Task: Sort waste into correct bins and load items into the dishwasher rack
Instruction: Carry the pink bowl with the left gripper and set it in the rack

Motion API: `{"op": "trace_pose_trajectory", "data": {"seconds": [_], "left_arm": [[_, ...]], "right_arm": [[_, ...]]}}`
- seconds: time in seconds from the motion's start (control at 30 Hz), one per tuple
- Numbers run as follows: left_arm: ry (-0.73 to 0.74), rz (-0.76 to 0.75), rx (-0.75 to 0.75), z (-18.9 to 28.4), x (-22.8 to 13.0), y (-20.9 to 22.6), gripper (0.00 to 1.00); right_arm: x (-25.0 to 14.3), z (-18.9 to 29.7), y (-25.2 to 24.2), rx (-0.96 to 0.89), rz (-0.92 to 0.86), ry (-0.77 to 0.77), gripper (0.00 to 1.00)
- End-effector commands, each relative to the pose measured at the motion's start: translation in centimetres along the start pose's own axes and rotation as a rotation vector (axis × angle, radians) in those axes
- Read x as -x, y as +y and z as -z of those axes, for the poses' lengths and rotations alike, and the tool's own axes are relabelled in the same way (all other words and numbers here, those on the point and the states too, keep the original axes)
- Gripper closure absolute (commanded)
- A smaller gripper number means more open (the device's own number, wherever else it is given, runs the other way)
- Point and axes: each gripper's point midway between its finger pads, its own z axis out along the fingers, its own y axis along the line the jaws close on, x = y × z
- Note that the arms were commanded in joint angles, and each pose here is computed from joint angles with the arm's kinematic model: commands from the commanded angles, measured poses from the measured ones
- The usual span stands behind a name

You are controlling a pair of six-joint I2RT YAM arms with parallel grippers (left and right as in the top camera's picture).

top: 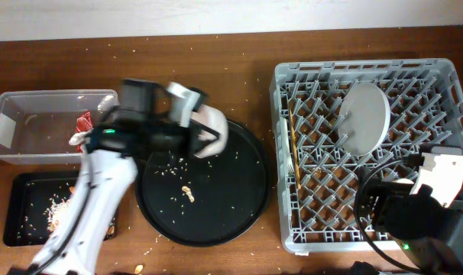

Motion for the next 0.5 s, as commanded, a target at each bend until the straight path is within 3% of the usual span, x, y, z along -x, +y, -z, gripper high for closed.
{"op": "trace_pose_trajectory", "data": {"seconds": [0.0, 0.1, 0.17, 0.3, 0.47], "left_arm": [[0.008, -0.088, -0.070, -3.1, 0.7, -2.9, 1.00], [-0.132, -0.322, -0.225, -5.7, 4.3, -8.9, 1.00], [-0.161, -0.379, -0.312, -9.6, 4.8, -11.5, 1.00], [-0.205, -0.292, -0.584, -15.1, 5.6, -14.4, 1.00], [-0.191, -0.044, -0.692, -18.5, 5.6, -12.4, 1.00]], "right_arm": [[0.3, 0.2, -0.2, -0.002, -0.014, -0.016, 0.01], [0.3, 0.2, -0.2, -0.002, -0.014, -0.016, 0.01], [0.3, 0.2, -0.2, -0.002, -0.014, -0.016, 0.01], [0.3, 0.2, -0.2, -0.002, -0.014, -0.016, 0.01], [0.3, 0.2, -0.2, -0.002, -0.014, -0.016, 0.01]]}}
